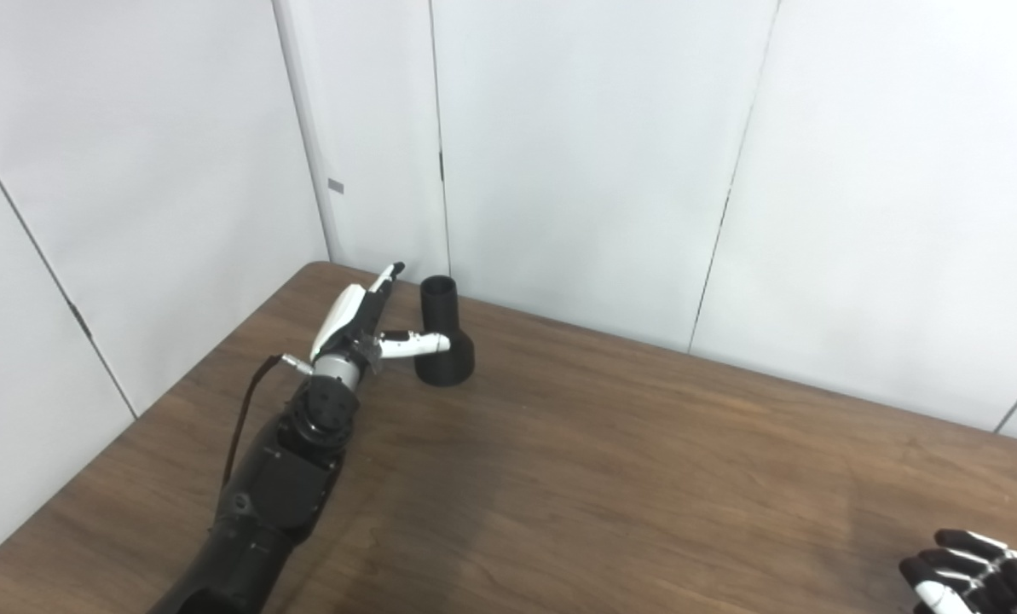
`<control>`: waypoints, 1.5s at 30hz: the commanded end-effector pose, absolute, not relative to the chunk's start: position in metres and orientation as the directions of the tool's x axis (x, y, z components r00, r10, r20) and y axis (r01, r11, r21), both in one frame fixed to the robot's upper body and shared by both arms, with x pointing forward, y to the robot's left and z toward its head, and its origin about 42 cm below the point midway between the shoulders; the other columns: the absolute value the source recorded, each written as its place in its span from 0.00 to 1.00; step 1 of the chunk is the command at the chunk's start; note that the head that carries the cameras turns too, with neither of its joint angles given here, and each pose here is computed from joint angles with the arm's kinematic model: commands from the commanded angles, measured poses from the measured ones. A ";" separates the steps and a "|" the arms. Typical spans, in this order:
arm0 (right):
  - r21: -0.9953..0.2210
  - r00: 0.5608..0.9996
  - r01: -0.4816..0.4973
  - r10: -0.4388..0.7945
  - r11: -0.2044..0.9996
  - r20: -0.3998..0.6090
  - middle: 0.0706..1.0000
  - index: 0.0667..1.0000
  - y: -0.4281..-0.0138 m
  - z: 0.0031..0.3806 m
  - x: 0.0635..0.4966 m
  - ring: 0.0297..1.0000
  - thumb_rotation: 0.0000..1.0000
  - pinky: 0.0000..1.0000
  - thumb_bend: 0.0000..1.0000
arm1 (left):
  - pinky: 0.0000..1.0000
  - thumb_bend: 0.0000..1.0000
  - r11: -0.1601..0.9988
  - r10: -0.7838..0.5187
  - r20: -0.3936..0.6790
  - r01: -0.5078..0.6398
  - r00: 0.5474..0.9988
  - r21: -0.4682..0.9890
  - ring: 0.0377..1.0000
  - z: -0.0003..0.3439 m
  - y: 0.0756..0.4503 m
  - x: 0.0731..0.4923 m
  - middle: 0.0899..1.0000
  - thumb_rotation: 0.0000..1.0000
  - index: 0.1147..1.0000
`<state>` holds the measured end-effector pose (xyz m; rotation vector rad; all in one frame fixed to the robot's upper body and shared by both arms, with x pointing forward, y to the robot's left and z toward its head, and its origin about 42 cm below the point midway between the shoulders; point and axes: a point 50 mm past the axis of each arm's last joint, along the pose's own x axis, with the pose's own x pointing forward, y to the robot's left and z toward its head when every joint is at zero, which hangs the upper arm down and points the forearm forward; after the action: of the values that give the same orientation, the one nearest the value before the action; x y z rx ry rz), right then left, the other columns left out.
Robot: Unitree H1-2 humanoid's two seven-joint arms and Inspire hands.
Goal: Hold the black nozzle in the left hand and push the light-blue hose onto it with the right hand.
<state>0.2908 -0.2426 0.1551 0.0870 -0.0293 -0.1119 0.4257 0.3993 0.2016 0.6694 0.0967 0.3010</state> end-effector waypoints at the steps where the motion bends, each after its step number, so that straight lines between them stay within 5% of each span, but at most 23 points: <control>1: 0.087 0.990 0.102 -0.109 0.991 0.086 0.44 0.48 -0.241 0.172 0.293 0.38 0.00 0.28 0.51 | 0.96 1.00 0.736 0.307 0.104 -0.305 0.946 0.604 1.00 0.229 0.398 0.438 1.00 0.35 1.00; 36: 0.103 0.990 0.118 -0.126 0.988 0.070 0.44 0.49 -0.232 0.190 0.278 0.39 0.00 0.31 0.51 | 0.81 0.95 0.743 0.235 0.050 -0.212 0.971 0.635 0.89 0.190 0.378 0.449 0.93 0.36 0.94; 39: 0.108 0.990 0.116 -0.124 0.987 0.071 0.44 0.49 -0.233 0.190 0.277 0.39 0.00 0.30 0.51 | 0.72 0.84 0.742 0.262 0.082 -0.255 0.962 0.621 0.80 0.186 0.374 0.451 0.82 0.25 0.82; 41: 0.107 0.990 0.118 -0.126 0.987 0.069 0.44 0.49 -0.233 0.190 0.277 0.39 0.00 0.30 0.51 | 0.56 0.76 0.740 0.285 0.097 -0.283 0.954 0.610 0.63 0.184 0.372 0.452 0.63 0.10 0.63; 45: 0.100 0.989 0.122 -0.129 0.987 0.067 0.44 0.49 -0.234 0.191 0.276 0.39 0.00 0.31 0.51 | 0.32 0.55 0.676 0.315 0.147 -0.331 0.937 0.659 0.36 0.178 0.366 0.454 0.39 0.01 0.46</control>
<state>0.2759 -0.2333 0.1745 0.1009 -0.0015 -0.1245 0.4469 0.3736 0.1698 0.7162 0.0285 0.3597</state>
